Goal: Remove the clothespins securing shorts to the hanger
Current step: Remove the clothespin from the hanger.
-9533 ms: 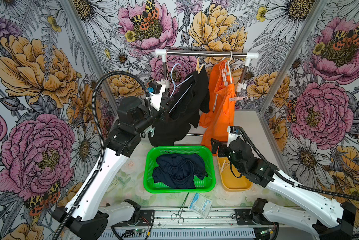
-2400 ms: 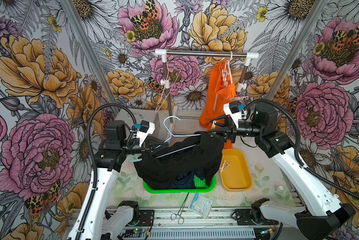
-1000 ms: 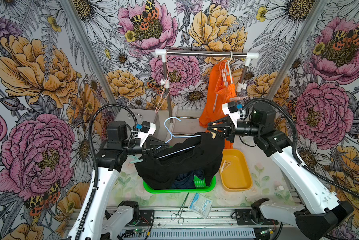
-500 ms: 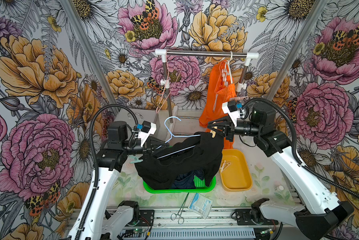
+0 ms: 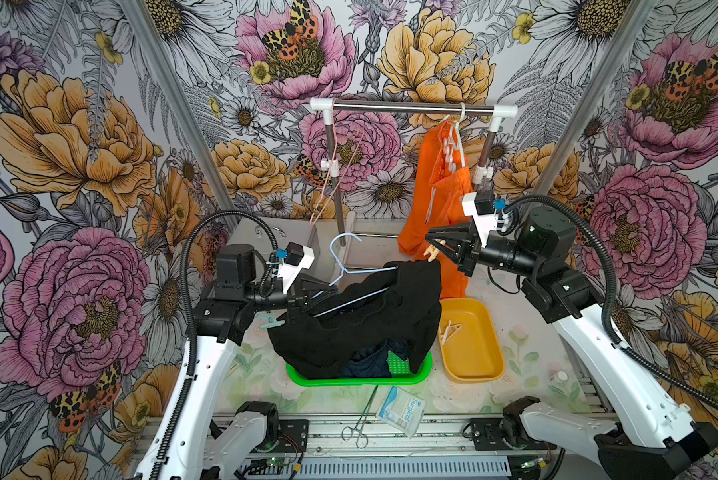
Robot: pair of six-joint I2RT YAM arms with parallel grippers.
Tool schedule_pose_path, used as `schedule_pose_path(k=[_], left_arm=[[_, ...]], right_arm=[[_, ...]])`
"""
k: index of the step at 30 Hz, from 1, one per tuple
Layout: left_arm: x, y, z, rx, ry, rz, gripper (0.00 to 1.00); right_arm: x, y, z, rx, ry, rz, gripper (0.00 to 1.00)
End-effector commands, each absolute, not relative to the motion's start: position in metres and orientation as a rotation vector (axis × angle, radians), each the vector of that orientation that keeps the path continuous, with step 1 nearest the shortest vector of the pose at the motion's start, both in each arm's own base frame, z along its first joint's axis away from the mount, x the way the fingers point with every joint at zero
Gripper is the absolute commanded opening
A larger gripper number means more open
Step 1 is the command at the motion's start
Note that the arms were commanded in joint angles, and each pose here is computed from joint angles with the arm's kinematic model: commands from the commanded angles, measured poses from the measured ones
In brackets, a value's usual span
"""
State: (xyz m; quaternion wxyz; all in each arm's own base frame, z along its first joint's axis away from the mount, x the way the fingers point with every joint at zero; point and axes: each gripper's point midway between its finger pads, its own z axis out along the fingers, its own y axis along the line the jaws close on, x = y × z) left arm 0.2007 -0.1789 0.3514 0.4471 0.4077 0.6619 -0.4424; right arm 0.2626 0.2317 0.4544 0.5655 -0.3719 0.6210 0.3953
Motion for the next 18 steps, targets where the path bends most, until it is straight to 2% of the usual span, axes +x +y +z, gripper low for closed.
schedule_pose_path(k=[1, 10, 18], left_arm=[[0.2, -0.179, 0.353, 1.026, 1.621, -1.057, 0.0], [0.212, -0.17, 0.351, 0.963, 1.684, -0.934, 0.0], [0.195, -0.17, 0.363, 0.974, 1.669, -0.94, 0.0]], right_arm=[[0.268, 0.231, 0.452, -0.848, 1.468, 0.928, 0.0], [0.289, 0.188, 0.44, -0.568, 1.57, 0.687, 0.0], [0.286, 0.135, 0.359, -0.171, 1.83, 0.591, 0.0]])
